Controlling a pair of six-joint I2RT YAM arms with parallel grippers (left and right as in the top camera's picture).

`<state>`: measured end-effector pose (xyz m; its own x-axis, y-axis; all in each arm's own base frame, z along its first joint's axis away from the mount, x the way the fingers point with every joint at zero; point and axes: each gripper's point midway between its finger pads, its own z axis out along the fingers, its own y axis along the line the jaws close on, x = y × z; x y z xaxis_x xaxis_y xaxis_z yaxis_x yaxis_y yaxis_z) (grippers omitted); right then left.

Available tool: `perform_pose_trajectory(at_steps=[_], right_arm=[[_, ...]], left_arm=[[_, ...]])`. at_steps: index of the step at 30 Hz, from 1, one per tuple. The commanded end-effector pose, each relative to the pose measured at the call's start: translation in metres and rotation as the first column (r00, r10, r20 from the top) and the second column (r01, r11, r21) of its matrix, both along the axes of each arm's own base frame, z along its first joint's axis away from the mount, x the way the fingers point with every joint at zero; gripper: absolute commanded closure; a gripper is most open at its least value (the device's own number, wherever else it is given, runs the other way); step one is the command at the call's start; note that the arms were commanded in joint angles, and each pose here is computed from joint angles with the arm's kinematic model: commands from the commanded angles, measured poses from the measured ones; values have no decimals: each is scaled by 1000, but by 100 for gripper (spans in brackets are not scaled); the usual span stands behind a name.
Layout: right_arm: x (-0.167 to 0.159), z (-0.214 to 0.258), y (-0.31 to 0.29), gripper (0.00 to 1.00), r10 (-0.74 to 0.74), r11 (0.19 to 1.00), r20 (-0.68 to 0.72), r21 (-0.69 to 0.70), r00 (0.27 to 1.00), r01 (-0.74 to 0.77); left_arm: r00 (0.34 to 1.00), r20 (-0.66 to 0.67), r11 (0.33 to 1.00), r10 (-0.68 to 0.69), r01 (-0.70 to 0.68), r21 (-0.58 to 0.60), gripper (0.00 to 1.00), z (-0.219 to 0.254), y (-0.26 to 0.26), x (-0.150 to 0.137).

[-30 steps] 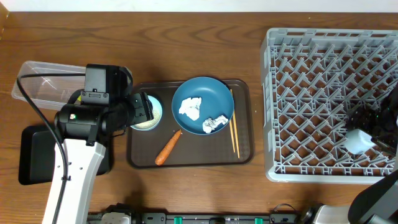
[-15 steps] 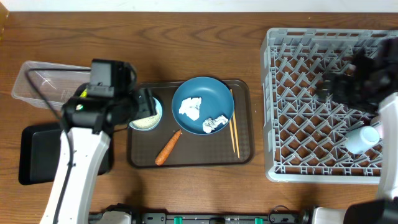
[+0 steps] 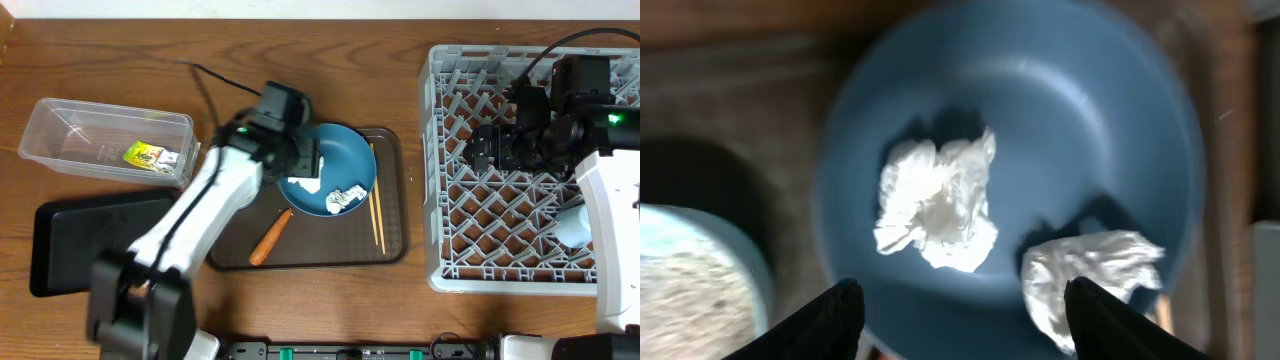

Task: Sort waste into correct bins and load items into the dishwasher rack
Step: 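Grasp the white tissue on the blue plate with the left gripper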

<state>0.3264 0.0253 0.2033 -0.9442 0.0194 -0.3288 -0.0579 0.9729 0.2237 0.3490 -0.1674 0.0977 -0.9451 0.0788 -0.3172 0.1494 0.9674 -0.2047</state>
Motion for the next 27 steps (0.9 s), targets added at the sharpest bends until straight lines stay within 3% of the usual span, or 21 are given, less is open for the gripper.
perform_pose_trajectory(at_steps=[1, 7, 23, 27], right_arm=[[-1, -2, 1, 1, 18, 1000, -4, -15, 1000, -18], [-1, -2, 1, 1, 18, 1000, -4, -15, 1000, -18], [-1, -2, 0, 1, 17, 1000, -8, -18, 1000, -18], [-1, -2, 0, 1, 17, 1000, -8, -18, 1000, -18]], left_arm=[[999, -43, 998, -4, 7, 62, 33, -25, 5, 2], [993, -118, 996, -4, 15, 89, 33, -54, 5, -3], [988, -147, 993, -37, 52, 102, 39, -80, -10, -5], [990, -137, 994, -38, 51, 97, 63, -76, -10, -4]])
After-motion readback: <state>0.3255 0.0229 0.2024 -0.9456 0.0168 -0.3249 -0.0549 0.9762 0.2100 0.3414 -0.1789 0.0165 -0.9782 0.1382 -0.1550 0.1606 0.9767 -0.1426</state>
